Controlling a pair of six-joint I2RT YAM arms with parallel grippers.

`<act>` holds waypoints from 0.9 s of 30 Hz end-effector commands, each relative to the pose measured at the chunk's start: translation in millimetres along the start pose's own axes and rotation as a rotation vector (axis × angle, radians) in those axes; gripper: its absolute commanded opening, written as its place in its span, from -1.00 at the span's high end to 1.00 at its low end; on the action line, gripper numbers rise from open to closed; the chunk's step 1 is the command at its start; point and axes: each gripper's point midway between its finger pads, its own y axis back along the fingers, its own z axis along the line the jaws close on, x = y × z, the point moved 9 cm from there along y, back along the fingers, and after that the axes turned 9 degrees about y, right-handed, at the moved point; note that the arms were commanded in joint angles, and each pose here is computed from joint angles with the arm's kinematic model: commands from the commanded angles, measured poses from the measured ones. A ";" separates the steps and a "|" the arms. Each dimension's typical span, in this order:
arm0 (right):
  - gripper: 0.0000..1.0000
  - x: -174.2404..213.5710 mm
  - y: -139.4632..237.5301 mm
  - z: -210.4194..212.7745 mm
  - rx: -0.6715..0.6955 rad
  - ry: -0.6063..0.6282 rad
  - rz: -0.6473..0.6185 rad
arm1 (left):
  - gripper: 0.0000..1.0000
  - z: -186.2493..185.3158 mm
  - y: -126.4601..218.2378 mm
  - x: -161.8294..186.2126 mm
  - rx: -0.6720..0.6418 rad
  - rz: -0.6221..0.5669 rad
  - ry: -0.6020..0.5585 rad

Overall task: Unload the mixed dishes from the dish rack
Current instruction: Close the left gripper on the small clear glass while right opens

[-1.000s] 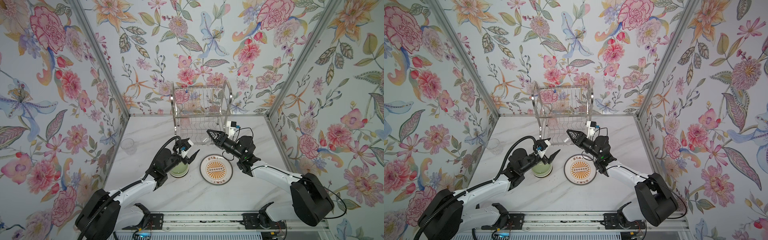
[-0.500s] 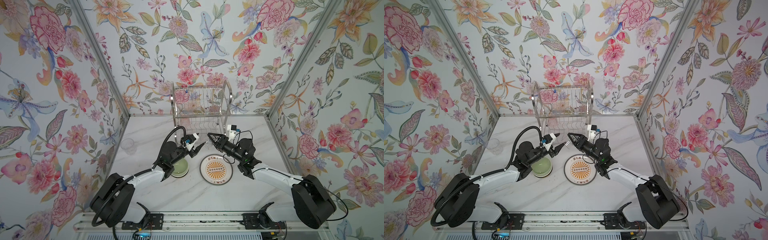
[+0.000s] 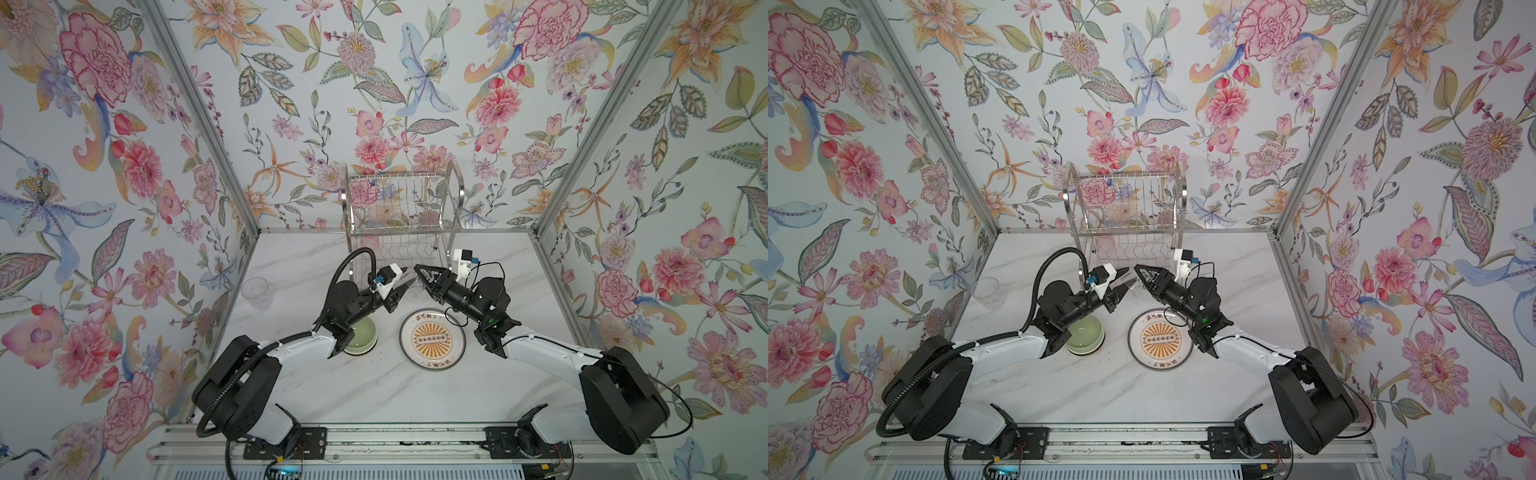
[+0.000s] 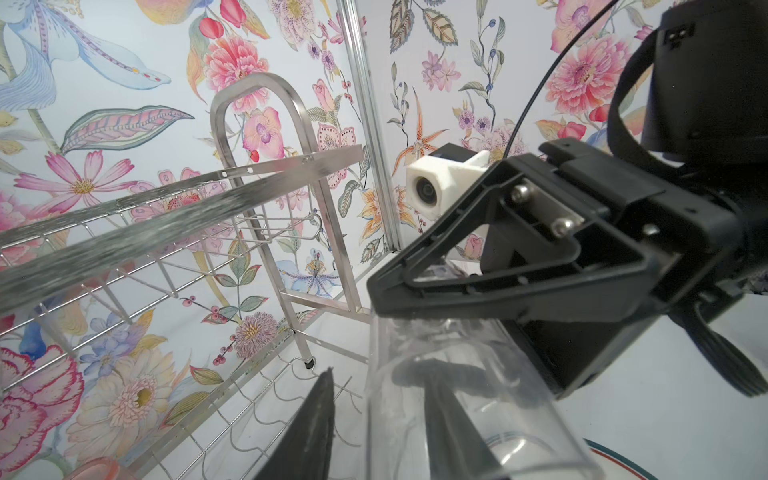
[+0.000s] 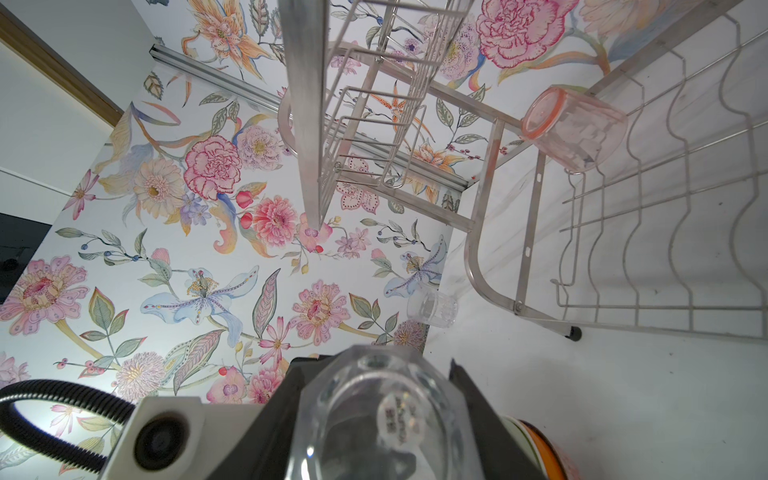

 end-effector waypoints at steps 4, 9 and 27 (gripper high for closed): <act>1.00 3.5 -2.8 4.1 -0.041 -0.002 0.010 | 0.59 -4.1 -8.7 -10.5 0.035 -0.061 -0.003; 0.64 3.8 -1.5 0.7 -0.025 -0.004 -0.009 | 1.00 -4.5 -10.8 -13.0 0.036 -0.069 -0.007; -0.98 -15.8 19.0 4.7 -0.049 0.230 -0.065 | 1.00 -6.0 8.4 -18.7 -0.029 -0.017 -0.028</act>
